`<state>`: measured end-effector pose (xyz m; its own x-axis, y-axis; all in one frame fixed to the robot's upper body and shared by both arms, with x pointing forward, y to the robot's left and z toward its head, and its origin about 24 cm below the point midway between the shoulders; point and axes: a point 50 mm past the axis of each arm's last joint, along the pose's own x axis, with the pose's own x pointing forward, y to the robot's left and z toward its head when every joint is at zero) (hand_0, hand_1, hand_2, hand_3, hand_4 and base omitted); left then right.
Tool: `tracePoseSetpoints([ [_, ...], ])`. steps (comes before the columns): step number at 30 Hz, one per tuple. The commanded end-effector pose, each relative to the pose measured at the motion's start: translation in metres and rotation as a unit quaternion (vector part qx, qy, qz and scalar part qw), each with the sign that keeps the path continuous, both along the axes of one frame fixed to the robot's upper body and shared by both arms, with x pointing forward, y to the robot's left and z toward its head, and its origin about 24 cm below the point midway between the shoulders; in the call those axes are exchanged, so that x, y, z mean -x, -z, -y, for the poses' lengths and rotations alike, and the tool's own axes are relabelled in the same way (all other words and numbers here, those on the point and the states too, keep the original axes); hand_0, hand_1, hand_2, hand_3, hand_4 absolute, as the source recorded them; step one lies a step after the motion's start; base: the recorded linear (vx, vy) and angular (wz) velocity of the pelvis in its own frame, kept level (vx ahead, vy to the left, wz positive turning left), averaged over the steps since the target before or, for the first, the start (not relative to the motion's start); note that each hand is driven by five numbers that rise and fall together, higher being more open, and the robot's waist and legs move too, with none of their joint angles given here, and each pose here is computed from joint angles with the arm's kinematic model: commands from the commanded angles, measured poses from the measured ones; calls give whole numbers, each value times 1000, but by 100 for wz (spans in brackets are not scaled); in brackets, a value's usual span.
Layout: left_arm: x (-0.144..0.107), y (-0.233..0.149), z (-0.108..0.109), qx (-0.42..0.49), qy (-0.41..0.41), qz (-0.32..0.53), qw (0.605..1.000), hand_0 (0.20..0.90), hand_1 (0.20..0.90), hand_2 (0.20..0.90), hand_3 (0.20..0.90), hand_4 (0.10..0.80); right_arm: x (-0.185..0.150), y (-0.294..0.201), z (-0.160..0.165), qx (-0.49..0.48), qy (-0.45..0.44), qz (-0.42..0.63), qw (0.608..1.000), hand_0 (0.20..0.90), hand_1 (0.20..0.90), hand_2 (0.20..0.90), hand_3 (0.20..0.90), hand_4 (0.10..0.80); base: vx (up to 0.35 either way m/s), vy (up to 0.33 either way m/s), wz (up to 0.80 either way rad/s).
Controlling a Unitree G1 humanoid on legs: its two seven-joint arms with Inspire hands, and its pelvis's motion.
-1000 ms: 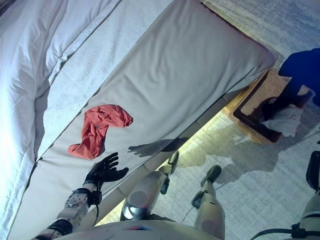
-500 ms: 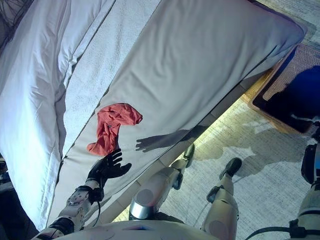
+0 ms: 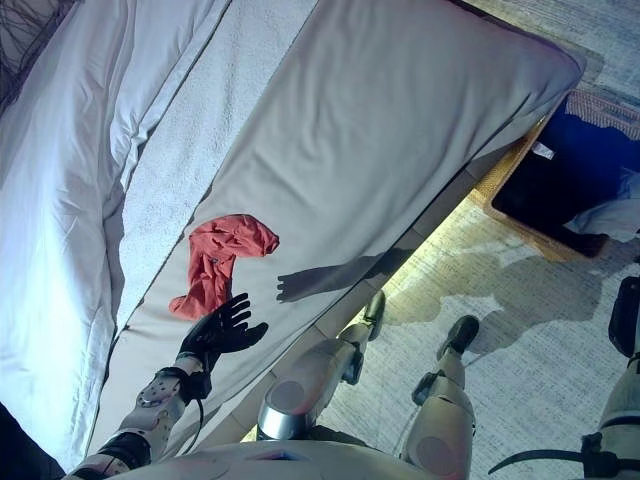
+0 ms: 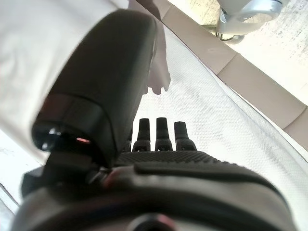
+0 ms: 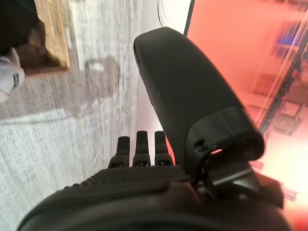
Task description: Pick up the clothes from the bed and place them into the basket
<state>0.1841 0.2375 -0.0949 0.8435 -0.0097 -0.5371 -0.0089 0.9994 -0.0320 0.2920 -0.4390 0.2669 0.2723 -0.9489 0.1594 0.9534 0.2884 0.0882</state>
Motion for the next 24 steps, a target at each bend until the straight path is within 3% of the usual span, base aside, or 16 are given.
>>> tracePoseSetpoints([
  [1, 25, 6, -22, -19, -27, -22, 999, 900, 900, 900, 900, 800, -5, -12, -15, 128, -73, -23, 989, 900, 900, 900, 900, 800, 0, 0, 0],
  [6, 28, 7, -28, -27, -42, -27, 998, 900, 900, 900, 900, 800, -25, 70, -48, 86, -202, -75, 973, 900, 900, 900, 900, 800, 32, -73, -1],
  [13, 45, 17, -35, -43, -86, -61, 993, 900, 900, 900, 900, 800, -26, 201, -159, 35, -408, -172, 896, 900, 900, 900, 900, 800, 182, -111, 25],
  [18, 48, 23, -29, -87, -35, -94, 991, 900, 900, 900, 900, 800, -1, 244, -177, 48, -448, -244, 859, 900, 900, 900, 900, 800, 231, -49, 95],
  [21, 48, 25, -32, -102, -31, -111, 988, 900, 900, 900, 900, 800, 1, 262, -198, 59, -507, -277, 814, 900, 900, 900, 900, 800, 241, 130, 166],
  [22, 47, 25, -33, -113, -32, -112, 987, 900, 900, 900, 900, 800, 1, 276, -218, 31, -574, -304, 760, 900, 900, 900, 900, 800, 274, 135, 78],
  [24, 40, 21, -34, -111, -30, -104, 988, 900, 900, 900, 900, 800, 5, 286, -234, 18, -619, -319, 718, 900, 900, 900, 900, 800, 251, 194, 59],
])
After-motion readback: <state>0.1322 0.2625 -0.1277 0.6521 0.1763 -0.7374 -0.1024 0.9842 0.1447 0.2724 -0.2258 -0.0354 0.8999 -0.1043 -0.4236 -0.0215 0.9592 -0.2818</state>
